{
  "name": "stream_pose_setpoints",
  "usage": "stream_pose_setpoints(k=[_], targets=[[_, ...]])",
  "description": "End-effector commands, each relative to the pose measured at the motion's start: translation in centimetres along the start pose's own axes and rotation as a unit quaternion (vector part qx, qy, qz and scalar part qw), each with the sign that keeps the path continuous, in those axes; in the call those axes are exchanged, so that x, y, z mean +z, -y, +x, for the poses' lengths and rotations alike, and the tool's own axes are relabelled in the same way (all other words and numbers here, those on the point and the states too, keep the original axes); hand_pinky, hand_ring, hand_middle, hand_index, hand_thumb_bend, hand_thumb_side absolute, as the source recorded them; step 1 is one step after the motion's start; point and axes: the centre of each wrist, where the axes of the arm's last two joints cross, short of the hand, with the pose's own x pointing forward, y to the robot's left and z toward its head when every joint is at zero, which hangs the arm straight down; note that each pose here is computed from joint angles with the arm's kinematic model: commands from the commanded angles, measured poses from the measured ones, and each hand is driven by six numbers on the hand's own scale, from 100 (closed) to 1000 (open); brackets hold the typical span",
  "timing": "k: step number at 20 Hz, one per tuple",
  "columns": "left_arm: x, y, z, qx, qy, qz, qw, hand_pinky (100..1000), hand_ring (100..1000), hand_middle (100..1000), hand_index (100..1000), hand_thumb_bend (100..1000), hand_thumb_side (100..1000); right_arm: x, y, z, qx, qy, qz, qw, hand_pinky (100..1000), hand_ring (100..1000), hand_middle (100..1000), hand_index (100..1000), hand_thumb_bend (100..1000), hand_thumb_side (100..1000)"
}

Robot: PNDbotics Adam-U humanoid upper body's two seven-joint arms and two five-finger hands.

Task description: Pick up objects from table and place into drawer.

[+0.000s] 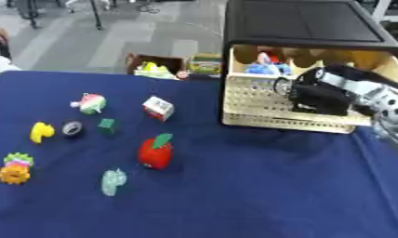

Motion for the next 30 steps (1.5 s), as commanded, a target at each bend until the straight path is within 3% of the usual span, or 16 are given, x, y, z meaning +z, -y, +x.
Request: stream_pose_setpoints(k=[1,24,30], targets=[[-0.4,-0.8,0.5,-0.002,0.013,0.013,1.000,568,635,601,794,100,689,-0.4,1.2,-0.2,-0.008,-0.031,0.005,0.999,806,813,815,791,100,1000],[-0.4,-0.9,0.3,0.002,0.012,0.018,1.000,570,632,594,791,100,688,-6.3,3.1,-1.2,0.007,-0.077,-0.094,0.993,810,817,816,792,100,1000],[-0.4,-1.0,0.2,0.002,0.010,0.018,1.000,571,632,594,790,100,688,-6.8,3.1,-1.8,-0.007,-0.067,-0.092,0.993,792,811,812,789,100,1000]])
